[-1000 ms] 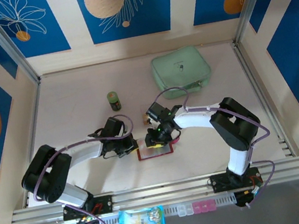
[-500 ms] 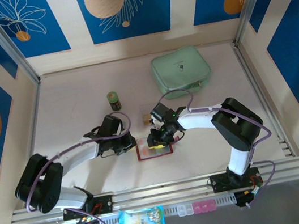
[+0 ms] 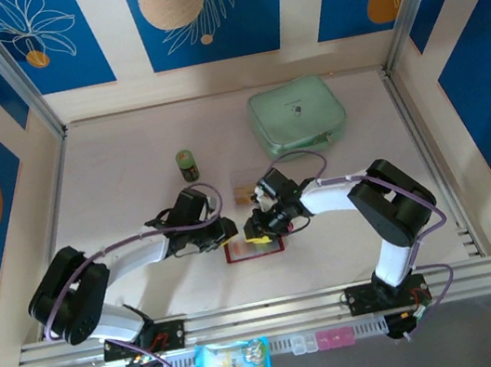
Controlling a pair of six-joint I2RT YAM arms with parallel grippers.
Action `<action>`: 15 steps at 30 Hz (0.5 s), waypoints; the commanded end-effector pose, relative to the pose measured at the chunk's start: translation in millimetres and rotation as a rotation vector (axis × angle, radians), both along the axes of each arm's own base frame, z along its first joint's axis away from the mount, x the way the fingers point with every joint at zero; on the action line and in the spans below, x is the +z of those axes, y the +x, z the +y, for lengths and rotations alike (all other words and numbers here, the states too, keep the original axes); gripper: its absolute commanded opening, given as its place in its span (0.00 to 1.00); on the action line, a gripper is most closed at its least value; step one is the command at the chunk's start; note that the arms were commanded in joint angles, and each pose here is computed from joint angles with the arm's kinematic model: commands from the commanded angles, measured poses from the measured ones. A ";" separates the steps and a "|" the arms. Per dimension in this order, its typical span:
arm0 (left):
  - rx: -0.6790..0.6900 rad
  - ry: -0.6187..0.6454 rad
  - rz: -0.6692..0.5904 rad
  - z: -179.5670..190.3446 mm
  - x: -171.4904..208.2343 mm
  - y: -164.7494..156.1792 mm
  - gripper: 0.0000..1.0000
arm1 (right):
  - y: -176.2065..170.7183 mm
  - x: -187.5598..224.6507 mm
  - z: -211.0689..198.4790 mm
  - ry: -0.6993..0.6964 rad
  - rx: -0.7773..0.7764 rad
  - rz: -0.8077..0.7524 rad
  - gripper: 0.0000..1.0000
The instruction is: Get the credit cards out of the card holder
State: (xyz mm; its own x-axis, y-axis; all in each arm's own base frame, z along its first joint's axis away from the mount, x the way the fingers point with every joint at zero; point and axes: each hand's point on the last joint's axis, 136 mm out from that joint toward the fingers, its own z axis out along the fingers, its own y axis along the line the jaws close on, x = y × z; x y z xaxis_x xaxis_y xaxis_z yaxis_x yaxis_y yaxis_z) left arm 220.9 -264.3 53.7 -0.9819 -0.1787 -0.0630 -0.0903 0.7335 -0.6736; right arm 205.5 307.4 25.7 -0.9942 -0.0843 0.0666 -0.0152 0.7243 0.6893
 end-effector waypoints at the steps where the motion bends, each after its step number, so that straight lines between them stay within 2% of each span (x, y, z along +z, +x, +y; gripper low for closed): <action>1: -0.007 0.000 0.033 -3.7 -7.1 -7.6 0.27 | -11.6 -15.4 -12.3 -0.040 -0.022 0.066 0.32; 15: -0.014 0.022 0.089 -6.5 -25.6 -12.8 0.26 | -11.5 -15.8 -13.5 -0.020 -0.027 0.074 0.32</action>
State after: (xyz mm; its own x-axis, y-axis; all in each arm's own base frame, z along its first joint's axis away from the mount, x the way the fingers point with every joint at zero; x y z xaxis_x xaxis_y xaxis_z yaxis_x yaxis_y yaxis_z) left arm 213.4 -266.3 32.4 -0.9835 -0.1811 -0.0035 -0.1366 0.7547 -0.6417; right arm 205.7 307.3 27.2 -0.9936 -0.0803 0.0797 0.0017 0.6941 0.7199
